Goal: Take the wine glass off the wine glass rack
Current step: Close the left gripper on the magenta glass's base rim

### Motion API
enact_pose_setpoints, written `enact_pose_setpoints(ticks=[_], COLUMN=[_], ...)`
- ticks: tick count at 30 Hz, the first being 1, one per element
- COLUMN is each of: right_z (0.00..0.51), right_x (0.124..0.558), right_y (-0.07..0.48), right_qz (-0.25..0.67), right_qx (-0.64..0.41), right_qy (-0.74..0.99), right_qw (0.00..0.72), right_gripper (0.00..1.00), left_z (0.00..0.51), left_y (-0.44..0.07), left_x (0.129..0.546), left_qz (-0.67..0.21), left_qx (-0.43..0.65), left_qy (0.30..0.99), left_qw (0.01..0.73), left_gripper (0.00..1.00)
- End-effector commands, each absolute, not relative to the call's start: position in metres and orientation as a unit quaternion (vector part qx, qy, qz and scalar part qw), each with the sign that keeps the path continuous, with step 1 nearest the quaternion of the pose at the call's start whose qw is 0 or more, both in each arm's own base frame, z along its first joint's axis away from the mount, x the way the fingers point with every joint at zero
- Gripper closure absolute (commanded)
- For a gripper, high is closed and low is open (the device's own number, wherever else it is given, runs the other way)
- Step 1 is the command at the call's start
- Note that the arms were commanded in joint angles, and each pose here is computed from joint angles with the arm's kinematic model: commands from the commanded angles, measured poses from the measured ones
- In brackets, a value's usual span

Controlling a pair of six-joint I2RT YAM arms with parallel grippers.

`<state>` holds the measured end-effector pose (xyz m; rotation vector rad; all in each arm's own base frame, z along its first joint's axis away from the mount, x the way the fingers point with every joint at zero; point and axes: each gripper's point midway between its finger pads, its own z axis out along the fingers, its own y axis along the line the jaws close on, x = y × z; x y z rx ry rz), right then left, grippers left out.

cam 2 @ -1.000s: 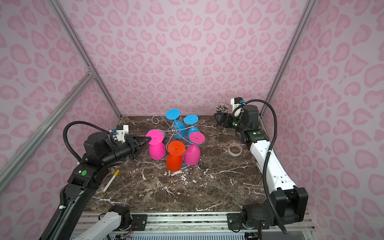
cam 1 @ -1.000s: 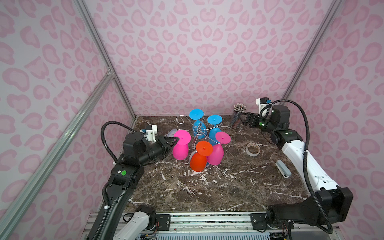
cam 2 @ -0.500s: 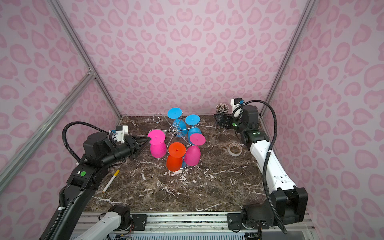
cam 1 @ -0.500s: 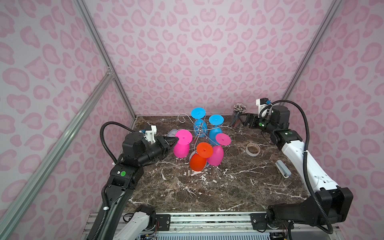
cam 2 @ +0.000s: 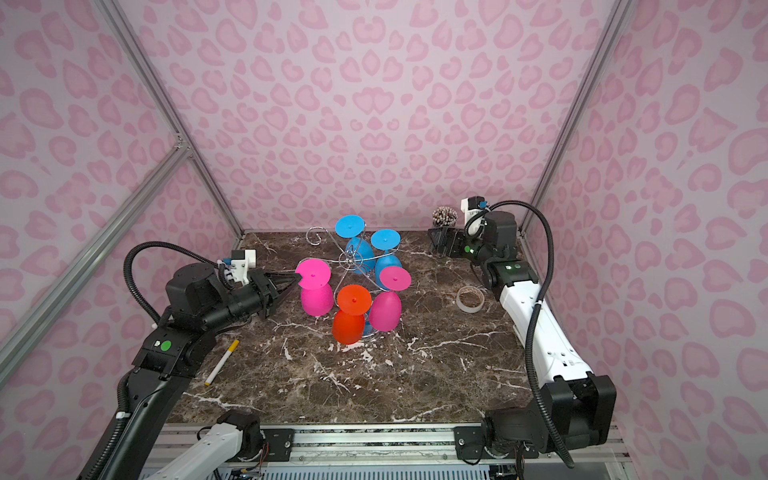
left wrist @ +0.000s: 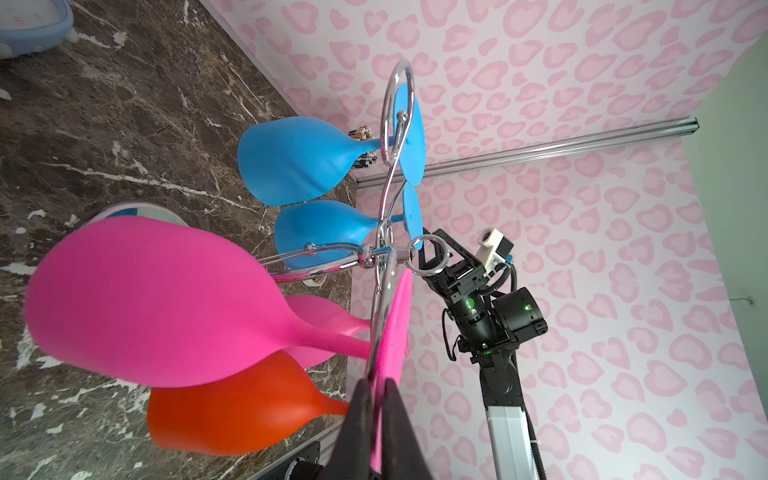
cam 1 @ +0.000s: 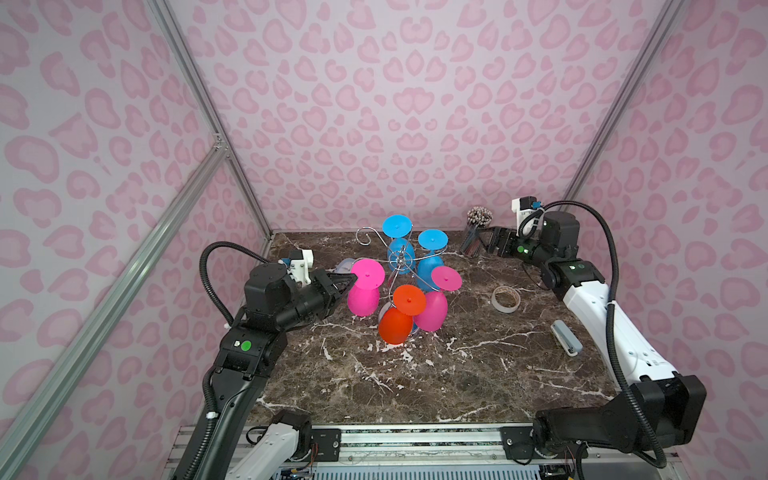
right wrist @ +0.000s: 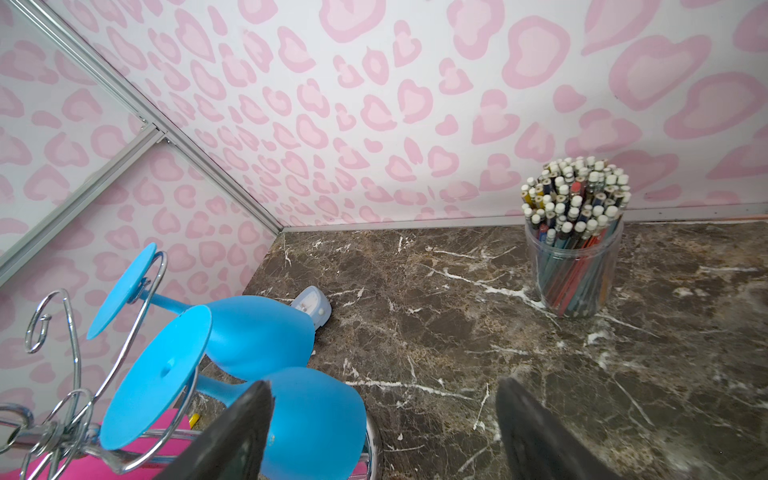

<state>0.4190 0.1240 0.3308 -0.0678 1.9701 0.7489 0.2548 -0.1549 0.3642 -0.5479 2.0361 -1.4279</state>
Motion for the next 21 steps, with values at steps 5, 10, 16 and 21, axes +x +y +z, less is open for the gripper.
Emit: enact_pose_setpoints(ticks=[5, 10, 16, 21], right_z=[0.33, 0.331, 0.33, 0.33], right_x=[0.419, 0.418, 0.417, 0.416], right_y=[0.125, 0.125, 0.125, 0.125], right_qz=[0.313, 0.314, 0.314, 0.314], right_qx=[-0.028, -0.027, -0.027, -0.027], right_qy=[0.811, 0.81, 0.811, 0.811], right_qw=[0.494, 0.494, 0.494, 0.493], right_gripper=[0.14, 0.14, 0.15, 0.15], left_z=[0.367, 0.369, 0.373, 0.381], left_y=[-0.153, -0.154, -0.153, -0.151], left_x=[0.254, 0.255, 0.255, 0.254], left_qz=[-0.537, -0.539, -0.543, -0.543], left_qx=[-0.204, -0.207, -0.208, -0.206], left_qy=[0.761, 0.76, 0.755, 0.751], left_qw=[0.301, 0.299, 0.303, 0.315], left_gripper=[0.96, 0.96, 0.96, 0.97])
